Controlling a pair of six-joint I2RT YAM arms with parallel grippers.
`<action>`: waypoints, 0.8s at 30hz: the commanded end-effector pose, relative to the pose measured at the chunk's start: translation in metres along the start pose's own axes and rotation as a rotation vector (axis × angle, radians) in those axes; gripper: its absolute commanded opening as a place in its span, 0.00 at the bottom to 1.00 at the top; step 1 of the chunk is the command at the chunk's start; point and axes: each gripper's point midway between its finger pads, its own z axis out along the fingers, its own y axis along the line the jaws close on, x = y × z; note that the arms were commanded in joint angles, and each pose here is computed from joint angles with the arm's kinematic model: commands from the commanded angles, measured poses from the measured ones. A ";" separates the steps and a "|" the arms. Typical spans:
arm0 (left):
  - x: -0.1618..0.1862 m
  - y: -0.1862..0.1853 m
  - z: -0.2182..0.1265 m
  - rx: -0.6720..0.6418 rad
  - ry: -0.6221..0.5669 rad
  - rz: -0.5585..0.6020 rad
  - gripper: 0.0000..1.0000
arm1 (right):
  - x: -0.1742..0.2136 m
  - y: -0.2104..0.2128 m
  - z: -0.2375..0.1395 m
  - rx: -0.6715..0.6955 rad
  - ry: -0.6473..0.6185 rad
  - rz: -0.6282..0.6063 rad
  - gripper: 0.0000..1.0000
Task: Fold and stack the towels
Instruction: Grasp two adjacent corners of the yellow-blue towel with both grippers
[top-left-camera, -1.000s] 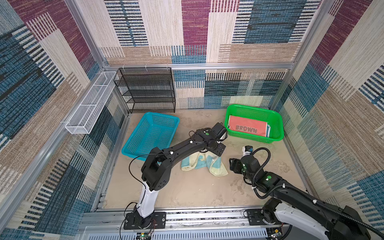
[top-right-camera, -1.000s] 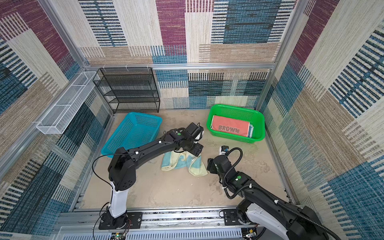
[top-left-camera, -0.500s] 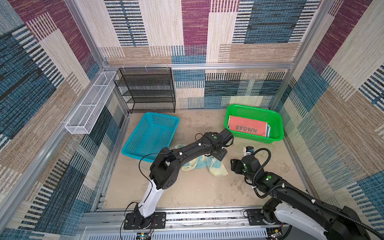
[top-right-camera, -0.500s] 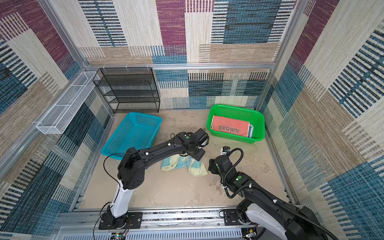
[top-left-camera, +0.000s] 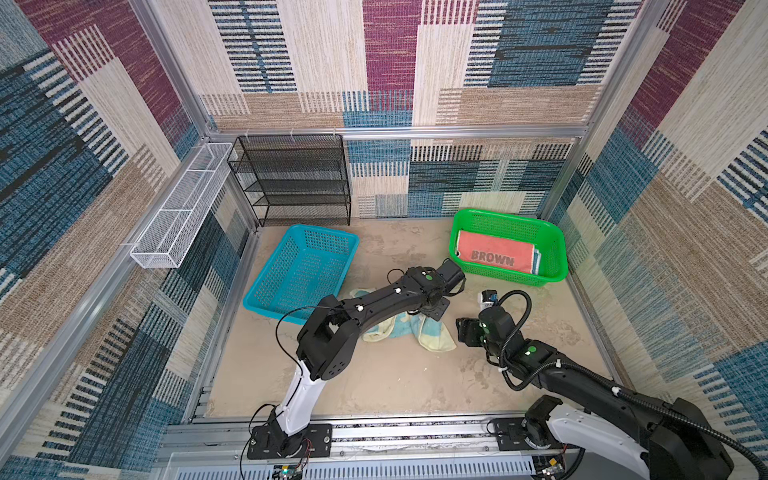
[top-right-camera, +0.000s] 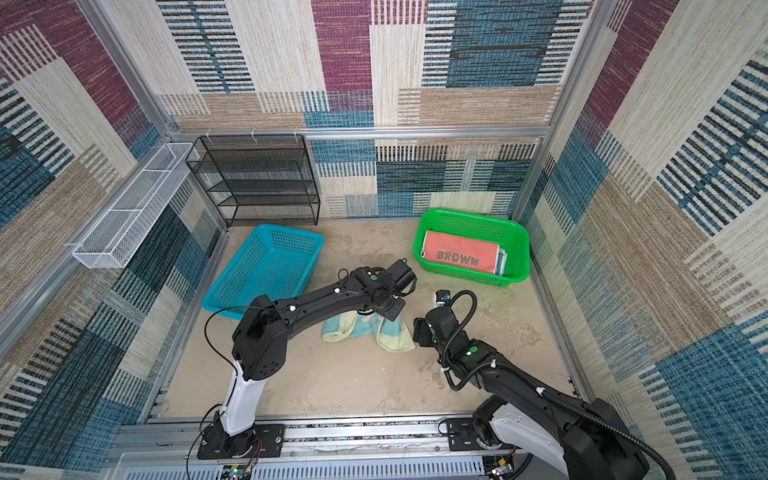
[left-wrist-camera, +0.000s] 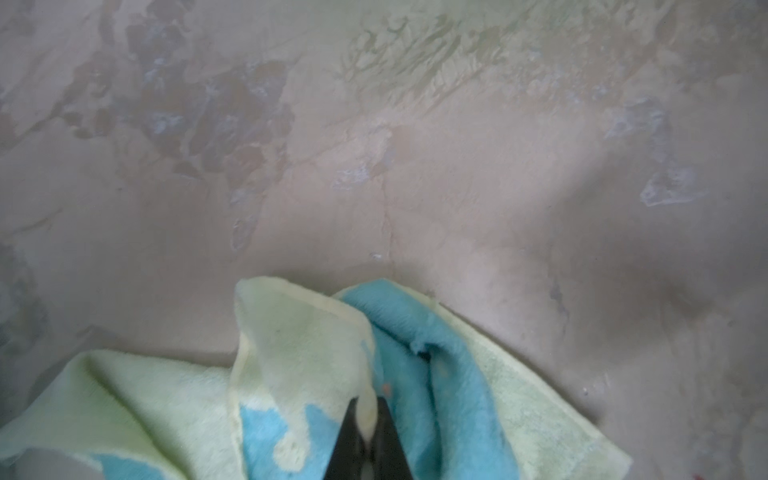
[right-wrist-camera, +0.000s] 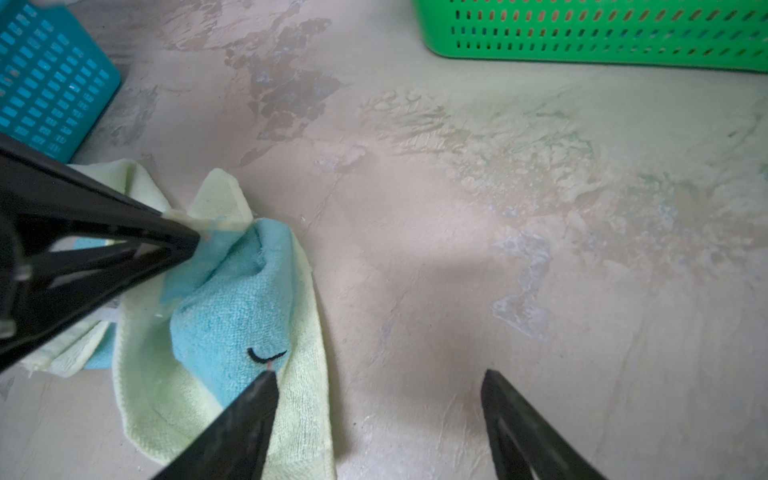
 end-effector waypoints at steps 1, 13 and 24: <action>-0.017 0.028 -0.019 -0.065 -0.125 -0.117 0.00 | -0.018 0.037 -0.002 -0.174 -0.059 -0.118 0.79; 0.038 0.130 -0.030 -0.066 -0.169 -0.455 0.00 | -0.043 0.097 0.014 -0.300 -0.081 -0.557 0.78; 0.060 0.149 -0.014 -0.061 -0.133 -0.500 0.00 | 0.018 0.114 0.030 -0.372 0.129 -0.841 0.70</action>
